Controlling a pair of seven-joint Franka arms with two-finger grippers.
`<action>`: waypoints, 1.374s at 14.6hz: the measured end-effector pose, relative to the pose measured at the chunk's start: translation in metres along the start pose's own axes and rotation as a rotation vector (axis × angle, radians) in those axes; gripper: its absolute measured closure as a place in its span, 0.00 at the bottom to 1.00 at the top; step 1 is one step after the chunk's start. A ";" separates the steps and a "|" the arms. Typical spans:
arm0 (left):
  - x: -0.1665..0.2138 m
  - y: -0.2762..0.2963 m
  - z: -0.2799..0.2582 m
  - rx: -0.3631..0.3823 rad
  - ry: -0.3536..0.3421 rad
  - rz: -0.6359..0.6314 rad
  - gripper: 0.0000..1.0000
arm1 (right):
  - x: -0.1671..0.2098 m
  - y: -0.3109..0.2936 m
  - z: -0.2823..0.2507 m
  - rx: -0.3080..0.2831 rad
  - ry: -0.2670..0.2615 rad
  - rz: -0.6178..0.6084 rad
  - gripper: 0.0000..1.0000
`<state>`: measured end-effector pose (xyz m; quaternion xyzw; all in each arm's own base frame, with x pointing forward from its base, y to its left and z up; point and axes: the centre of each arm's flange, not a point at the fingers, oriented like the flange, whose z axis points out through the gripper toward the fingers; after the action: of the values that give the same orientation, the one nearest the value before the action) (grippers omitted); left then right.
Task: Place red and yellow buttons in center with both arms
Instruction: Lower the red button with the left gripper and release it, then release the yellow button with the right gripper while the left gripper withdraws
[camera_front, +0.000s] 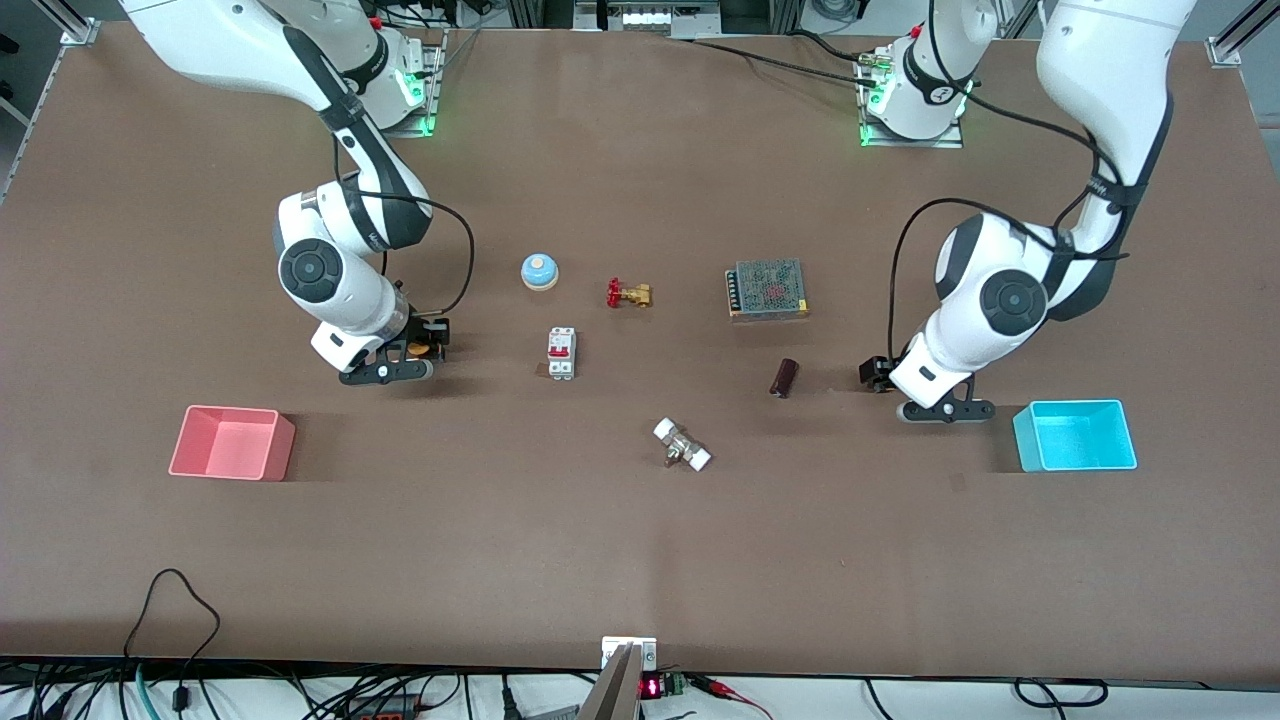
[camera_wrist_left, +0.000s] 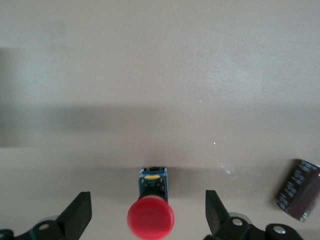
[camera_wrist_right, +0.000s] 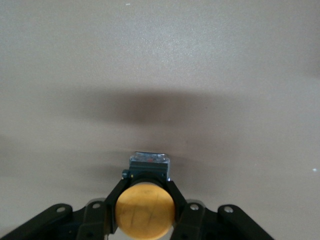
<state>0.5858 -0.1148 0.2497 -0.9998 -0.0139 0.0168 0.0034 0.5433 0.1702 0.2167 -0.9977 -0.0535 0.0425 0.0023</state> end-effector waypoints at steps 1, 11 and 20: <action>-0.001 -0.001 -0.010 0.005 0.000 0.007 0.00 | 0.000 0.000 0.000 0.000 0.000 0.001 0.60; 0.034 -0.022 -0.168 0.057 -0.044 0.065 0.00 | 0.023 0.006 -0.024 0.010 0.053 0.037 0.00; 0.036 -0.054 -0.304 0.056 -0.042 0.195 0.00 | 0.060 0.096 -0.239 0.013 0.114 0.216 0.00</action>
<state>0.6304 -0.0616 0.5532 -0.9953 0.0842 0.0383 0.0295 0.6338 0.0810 0.4492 -0.9984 0.0546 -0.0137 0.0071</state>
